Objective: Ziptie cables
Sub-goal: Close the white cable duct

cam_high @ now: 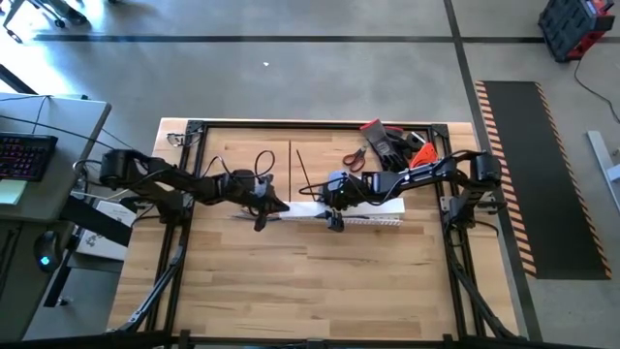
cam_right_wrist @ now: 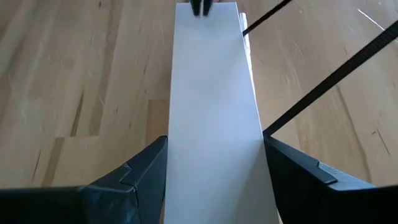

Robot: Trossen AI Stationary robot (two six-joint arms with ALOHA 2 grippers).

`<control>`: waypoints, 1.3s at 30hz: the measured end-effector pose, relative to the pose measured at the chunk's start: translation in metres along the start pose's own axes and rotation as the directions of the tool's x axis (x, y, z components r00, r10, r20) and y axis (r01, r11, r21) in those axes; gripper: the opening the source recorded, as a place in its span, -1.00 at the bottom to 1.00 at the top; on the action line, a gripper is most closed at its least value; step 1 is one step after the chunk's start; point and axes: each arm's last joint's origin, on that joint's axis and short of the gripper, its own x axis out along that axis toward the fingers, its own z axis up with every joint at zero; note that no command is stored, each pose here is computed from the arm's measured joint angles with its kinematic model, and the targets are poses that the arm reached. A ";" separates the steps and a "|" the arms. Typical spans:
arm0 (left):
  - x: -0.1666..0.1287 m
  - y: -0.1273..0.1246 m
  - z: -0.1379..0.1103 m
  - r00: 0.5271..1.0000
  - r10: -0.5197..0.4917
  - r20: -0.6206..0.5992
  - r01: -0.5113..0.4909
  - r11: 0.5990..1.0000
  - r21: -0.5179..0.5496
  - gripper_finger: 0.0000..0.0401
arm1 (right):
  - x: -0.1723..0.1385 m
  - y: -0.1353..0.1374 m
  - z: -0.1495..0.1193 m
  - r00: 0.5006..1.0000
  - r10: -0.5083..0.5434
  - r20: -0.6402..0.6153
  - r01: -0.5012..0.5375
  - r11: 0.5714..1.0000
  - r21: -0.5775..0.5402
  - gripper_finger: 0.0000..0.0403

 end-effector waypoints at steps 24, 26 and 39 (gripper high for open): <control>-0.008 0.013 -0.019 0.969 0.139 -0.206 -0.136 0.990 0.028 -0.62 | -0.034 0.001 0.007 0.989 -0.146 -0.030 0.144 0.989 -0.042 0.05; -0.004 0.014 -0.021 0.970 0.140 -0.197 -0.137 0.990 0.029 -0.48 | -0.040 0.003 0.008 0.988 -0.147 -0.035 0.146 0.988 -0.044 0.05; 0.028 0.016 -0.042 0.996 0.029 -0.089 -0.027 0.999 0.020 -0.40 | -0.045 0.021 0.007 0.989 -0.137 -0.057 0.135 0.990 -0.035 0.05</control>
